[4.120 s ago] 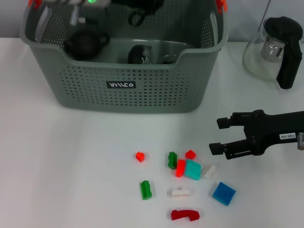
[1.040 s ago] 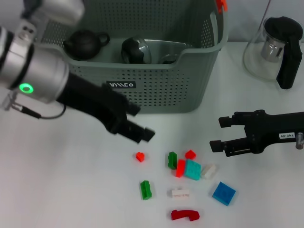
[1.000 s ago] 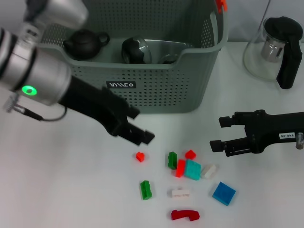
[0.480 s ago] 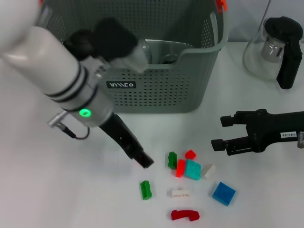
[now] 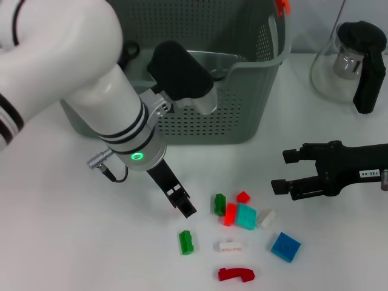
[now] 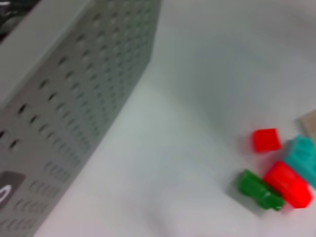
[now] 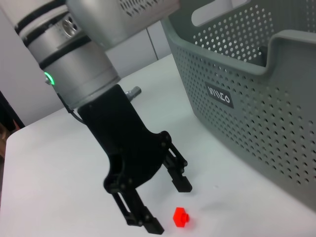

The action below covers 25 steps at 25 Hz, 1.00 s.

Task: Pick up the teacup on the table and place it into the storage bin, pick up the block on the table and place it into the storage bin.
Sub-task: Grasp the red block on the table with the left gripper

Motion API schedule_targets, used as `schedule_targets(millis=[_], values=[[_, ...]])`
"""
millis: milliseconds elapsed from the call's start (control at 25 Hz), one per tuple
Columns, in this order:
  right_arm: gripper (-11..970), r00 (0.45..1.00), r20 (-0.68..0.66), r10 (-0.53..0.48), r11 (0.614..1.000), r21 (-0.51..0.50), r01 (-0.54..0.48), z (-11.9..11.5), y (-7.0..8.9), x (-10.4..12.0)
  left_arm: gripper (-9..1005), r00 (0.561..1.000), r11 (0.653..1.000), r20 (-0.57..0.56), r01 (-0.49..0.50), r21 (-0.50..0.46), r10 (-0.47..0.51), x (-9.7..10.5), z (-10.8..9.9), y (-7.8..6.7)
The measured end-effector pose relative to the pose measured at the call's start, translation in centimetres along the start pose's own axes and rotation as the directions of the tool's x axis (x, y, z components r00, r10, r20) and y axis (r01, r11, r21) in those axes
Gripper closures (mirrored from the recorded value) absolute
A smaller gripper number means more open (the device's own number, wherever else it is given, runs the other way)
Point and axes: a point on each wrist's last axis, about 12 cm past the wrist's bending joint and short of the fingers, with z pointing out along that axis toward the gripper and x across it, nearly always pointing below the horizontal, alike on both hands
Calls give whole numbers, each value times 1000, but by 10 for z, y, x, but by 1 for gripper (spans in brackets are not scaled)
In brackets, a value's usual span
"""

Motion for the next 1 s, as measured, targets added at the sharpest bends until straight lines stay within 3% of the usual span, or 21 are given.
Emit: schedule_targets(millis=[1000], values=[[13,1000,3,-2,1000,11,1,0,-1,0,229,1000,999,-27,3,-53,-5,-1,19,-4]])
